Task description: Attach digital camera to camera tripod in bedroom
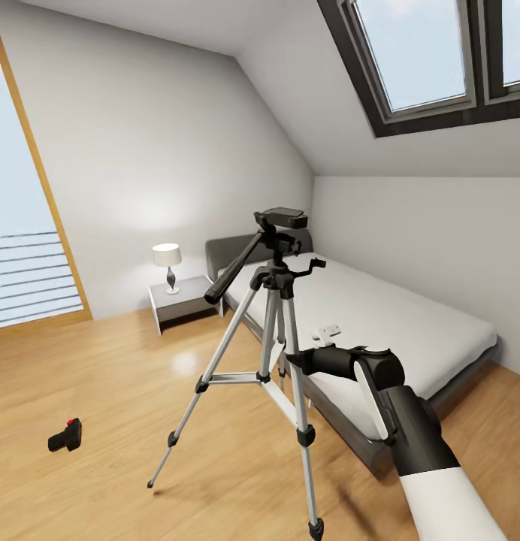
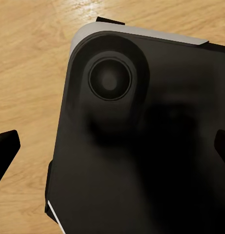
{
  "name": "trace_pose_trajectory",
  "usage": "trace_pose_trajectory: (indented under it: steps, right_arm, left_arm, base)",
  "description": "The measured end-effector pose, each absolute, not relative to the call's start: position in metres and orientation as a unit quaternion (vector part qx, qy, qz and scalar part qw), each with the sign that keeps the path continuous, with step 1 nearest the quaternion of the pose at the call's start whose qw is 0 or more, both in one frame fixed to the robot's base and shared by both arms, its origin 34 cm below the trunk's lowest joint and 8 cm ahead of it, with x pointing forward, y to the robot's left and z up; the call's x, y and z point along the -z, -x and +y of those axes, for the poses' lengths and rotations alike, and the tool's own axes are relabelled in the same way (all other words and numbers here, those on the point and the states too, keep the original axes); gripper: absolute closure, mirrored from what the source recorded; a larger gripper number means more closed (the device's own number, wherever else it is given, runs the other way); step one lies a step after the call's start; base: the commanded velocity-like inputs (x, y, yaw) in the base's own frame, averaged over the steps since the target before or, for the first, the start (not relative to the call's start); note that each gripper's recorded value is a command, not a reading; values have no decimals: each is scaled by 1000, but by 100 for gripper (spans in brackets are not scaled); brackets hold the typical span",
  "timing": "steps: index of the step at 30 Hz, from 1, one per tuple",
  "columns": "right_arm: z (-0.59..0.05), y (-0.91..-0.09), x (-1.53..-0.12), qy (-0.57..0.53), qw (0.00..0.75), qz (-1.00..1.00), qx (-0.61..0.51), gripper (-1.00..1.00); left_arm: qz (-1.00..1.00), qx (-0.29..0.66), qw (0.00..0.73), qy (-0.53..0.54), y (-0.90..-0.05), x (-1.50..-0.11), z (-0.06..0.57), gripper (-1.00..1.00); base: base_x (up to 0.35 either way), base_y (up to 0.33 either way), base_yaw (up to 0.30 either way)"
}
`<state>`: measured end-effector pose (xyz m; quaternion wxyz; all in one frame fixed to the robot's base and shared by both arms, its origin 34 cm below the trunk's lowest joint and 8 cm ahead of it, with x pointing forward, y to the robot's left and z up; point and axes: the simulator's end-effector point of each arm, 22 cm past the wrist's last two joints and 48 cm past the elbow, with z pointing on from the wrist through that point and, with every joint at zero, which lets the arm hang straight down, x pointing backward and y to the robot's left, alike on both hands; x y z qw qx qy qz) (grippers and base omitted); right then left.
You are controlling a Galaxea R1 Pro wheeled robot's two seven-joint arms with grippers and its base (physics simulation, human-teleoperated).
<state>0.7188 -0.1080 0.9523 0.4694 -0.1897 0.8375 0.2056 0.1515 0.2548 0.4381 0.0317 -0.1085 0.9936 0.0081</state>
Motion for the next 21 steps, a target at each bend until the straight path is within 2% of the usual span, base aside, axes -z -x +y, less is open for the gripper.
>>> trace_pose_trajectory:
  steps: [16,17,18,21]
  right_arm:
    - [-109,-719,-952,189,470,837,-205,100]
    - [-108,-719,-952,189,470,837,-205,-100]
    - [-110,-718,-922,182,439,855,-209,-100]
    - [-110,-717,-919,181,435,856,-211,-100]
  left_arm:
    - [994,-8,32,108,-152,-438,255,-100]
    - [994,-8,32,108,-152,-438,255,-100]
    - [994,-8,31,108,-152,-438,255,-100]
    - [994,-8,32,108,-152,-438,255,-100]
  base:
    - [0,0,0]
    - [0,0,0]
    - [0,0,0]
    - [0,0,0]
